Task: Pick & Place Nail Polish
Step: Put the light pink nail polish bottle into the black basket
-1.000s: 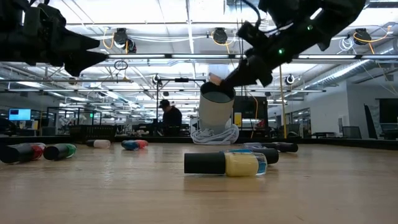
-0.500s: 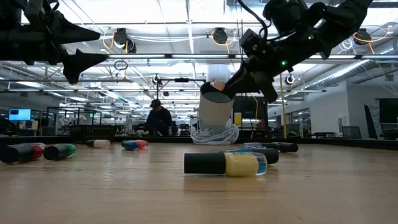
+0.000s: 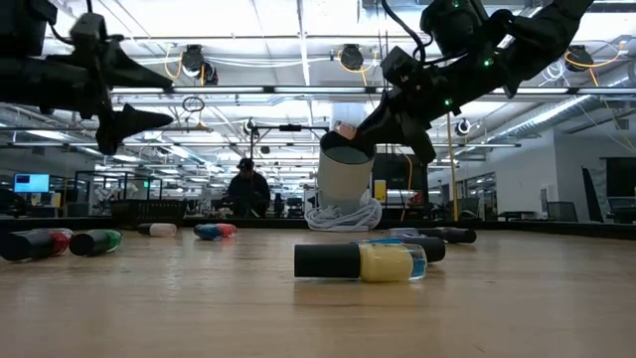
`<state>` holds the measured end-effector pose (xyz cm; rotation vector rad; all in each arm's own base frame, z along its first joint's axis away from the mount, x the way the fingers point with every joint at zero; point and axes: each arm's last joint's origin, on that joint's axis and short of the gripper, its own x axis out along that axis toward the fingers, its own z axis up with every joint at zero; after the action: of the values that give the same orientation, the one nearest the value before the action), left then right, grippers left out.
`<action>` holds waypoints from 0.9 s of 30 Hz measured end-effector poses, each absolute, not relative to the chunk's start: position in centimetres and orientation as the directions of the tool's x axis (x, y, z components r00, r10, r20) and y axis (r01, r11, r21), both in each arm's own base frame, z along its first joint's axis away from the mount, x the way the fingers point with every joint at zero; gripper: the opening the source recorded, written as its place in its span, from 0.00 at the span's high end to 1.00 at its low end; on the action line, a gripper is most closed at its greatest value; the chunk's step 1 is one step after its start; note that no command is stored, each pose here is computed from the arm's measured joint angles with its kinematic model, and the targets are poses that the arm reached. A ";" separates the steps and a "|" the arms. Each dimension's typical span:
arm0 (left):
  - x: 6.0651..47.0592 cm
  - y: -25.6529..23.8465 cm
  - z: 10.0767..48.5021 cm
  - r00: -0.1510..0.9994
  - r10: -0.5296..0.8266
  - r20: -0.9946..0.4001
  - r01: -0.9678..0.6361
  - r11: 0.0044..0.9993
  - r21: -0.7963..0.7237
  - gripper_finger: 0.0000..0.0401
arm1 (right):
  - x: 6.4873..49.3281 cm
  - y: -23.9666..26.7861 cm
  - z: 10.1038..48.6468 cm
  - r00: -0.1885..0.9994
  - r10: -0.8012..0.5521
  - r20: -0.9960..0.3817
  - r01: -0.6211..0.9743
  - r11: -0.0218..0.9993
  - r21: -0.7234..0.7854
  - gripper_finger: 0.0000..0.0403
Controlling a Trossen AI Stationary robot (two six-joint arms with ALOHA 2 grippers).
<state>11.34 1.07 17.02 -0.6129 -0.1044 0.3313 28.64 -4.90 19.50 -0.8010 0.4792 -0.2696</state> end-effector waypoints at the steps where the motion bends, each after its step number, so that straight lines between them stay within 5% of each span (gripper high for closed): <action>1: 11.4 1.2 17.0 0.930 0.367 -0.005 -0.299 0.750 -0.590 0.32 | 28.7 -5.0 19.4 0.862 -0.402 -0.307 0.050 0.672 -0.739 0.87; 11: 14.3 1.3 17.5 0.922 0.386 -0.029 -0.333 0.754 -0.566 0.32 | 30.4 -5.2 18.1 0.874 -0.408 -0.263 0.053 0.619 -0.784 0.87; 27: 25.0 2.9 19.5 0.880 0.417 -0.229 -0.468 0.847 -0.253 0.32 | 35.3 -4.1 18.7 0.882 -0.416 -0.223 0.060 0.568 -0.821 0.87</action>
<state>25.03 2.86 19.53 -0.3083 0.1679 0.4688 35.34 -4.11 18.66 -0.9306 0.4198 -0.2895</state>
